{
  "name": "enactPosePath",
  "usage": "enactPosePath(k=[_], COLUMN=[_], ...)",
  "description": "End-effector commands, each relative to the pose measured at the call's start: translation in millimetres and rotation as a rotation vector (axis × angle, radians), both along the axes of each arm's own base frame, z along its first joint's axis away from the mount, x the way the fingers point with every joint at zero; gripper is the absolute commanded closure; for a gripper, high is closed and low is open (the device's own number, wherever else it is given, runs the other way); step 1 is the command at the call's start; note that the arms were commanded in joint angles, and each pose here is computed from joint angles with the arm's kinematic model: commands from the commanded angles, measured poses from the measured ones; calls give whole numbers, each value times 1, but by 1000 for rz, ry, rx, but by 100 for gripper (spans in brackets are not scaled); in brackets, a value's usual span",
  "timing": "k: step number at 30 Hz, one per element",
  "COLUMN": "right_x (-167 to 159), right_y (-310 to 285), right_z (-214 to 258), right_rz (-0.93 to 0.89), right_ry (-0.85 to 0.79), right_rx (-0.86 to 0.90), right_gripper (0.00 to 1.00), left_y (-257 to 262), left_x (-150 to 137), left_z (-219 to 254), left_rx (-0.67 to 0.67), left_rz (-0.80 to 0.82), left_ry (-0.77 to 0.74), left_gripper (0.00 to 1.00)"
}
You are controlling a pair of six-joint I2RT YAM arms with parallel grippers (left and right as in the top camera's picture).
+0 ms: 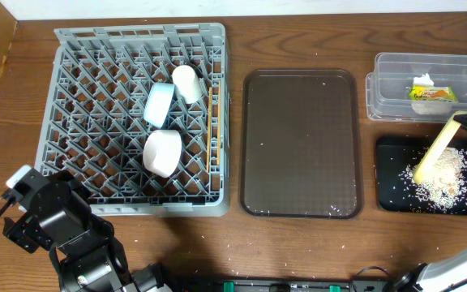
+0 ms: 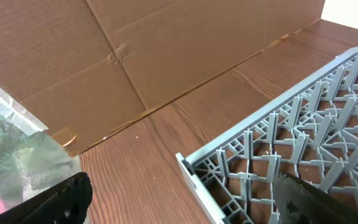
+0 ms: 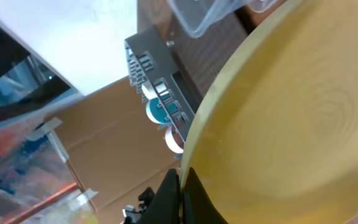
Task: Sort waste into correct bins and load items into the dishwasher
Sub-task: 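Tilt the yellow plate to dump rice scraps onto the black tray, then carry the emptied yellow plate left toward the dish rack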
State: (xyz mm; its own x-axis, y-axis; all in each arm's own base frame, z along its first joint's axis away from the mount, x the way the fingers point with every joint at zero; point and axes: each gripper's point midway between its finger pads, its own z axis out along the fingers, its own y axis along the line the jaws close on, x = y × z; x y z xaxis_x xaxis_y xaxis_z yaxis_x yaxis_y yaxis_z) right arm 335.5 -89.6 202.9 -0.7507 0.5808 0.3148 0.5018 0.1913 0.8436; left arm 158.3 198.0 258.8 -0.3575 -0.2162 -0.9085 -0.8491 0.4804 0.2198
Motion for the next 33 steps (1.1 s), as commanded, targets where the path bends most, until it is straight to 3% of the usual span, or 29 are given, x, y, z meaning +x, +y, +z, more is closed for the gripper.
enactPosePath(k=[1,11,33], right_x=[1,-12,-12], right_y=[-1,-2,5], right_z=[24,6,24], right_rz=[-40,-32,-27], right_ry=[-83,11,-78], right_rx=[-3,-9,-19], right_gripper=[99,99,99], left_y=[1,1,1], left_x=[-3,-3,-3], left_z=[10,10,10], left_rx=[18,18,18], left_rz=[12,12,12], left_ry=[-11,-11,-11], left_gripper=[6,6,6])
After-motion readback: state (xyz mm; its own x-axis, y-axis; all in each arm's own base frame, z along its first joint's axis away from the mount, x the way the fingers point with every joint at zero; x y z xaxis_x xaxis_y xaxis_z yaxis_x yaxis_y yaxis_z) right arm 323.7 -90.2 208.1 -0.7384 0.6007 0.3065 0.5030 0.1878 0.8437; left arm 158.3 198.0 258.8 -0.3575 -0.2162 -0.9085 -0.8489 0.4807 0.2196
